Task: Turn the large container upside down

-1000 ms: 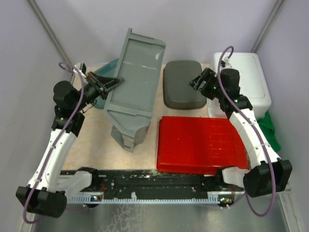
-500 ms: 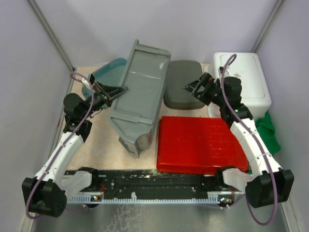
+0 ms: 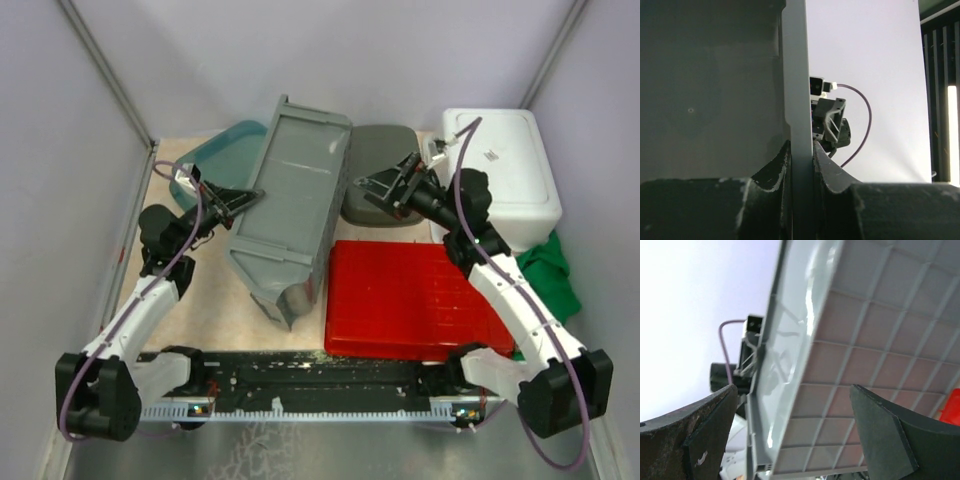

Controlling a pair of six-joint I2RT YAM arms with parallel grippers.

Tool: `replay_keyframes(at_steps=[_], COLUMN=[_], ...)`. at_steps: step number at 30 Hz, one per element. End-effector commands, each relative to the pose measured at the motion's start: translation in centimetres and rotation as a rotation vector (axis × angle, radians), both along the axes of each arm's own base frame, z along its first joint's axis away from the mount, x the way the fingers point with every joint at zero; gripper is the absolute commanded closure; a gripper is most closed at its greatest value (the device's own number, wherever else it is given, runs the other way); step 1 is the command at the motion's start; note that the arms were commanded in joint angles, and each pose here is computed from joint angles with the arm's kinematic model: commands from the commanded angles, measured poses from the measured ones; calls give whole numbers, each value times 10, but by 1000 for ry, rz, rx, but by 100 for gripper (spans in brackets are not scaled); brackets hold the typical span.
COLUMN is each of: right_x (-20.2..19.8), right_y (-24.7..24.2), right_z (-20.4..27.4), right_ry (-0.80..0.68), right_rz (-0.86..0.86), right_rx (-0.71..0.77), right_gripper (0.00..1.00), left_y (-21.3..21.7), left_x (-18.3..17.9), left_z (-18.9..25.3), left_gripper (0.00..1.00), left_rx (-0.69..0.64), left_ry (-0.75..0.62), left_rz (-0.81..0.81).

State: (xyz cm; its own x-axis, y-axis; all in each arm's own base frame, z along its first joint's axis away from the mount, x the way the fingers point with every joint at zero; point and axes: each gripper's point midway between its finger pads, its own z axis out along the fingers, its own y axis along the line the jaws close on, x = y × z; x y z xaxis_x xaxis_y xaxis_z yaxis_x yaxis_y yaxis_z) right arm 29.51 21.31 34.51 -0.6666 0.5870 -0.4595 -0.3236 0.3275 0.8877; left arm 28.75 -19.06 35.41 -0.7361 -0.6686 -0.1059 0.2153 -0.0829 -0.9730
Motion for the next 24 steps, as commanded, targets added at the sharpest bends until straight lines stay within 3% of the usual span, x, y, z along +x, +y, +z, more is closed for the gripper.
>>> replay_keyframes(at_steps=[1,12,24], right_x=[-17,-25,-35], right_y=[33,71,103], right_z=[35,22,23], right_ry=[-86,-51,-47], right_rz=[119,293,421], right_rx=[53,44,70], right_gripper=[6,19,23], left_y=[10,15,25], left_x=[-20,-14,-7], left_z=[44,17,-10], left_gripper=[100,100,100], left_rx=[-61,-33,18], left_ry=[-215,-155,-96], left_rz=[-4,1,-1])
